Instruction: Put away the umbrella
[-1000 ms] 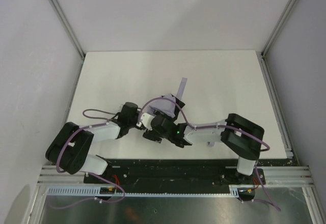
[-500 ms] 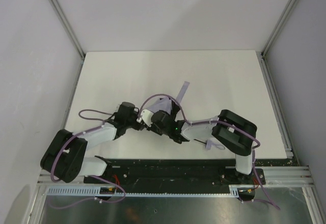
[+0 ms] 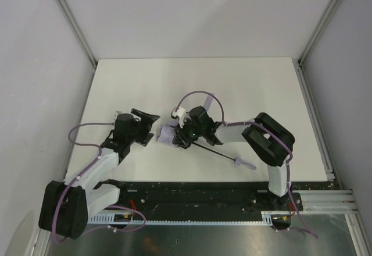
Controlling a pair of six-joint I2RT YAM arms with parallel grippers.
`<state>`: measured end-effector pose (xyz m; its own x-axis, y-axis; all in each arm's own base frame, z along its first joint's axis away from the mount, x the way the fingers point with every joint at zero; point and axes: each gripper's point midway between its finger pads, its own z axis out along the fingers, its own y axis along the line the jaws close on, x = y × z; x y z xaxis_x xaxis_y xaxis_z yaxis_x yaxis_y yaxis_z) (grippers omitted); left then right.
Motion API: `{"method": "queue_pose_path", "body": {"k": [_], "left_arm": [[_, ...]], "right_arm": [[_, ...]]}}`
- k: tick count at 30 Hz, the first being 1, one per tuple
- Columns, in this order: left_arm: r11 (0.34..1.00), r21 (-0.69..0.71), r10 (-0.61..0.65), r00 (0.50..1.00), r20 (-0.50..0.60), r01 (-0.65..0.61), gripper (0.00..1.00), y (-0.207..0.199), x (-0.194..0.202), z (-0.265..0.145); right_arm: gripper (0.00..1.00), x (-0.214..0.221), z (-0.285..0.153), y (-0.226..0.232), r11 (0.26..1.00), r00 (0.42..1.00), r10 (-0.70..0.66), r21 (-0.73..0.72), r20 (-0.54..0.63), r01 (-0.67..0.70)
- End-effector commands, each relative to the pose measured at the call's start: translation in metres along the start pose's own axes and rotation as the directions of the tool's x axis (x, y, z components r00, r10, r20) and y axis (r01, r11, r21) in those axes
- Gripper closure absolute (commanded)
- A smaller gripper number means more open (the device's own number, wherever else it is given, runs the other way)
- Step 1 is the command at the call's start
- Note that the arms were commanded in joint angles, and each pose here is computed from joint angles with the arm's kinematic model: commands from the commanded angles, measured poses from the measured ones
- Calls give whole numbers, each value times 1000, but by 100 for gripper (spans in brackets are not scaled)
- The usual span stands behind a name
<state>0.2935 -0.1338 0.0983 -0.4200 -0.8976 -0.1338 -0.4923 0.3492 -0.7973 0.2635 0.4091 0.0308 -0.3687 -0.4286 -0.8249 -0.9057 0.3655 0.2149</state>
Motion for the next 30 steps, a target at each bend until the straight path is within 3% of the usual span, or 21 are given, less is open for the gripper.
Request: {"method": "queue_pose_path", "body": {"k": [1,12,20,30], "left_arm": [[995,50,85,995,59,-88,1,-4,-15,-10],[996,91,24,999,27,-26,1,16,-12,-25],[984,170,53,998,-22,-48,1,0,-4,-30],[993,116,30,978,-205,-6,1,5,52,-4]], "right_arm": [[100,109,-6,17,958,928,208,-125,-310,-257],[100,111,6,6,890,874,330,-192,-357,-414],[100,114,4,2,836,813,417,-179,-405,-518],[100,113,6,3,736,758,504,-254,-414,-628]]}}
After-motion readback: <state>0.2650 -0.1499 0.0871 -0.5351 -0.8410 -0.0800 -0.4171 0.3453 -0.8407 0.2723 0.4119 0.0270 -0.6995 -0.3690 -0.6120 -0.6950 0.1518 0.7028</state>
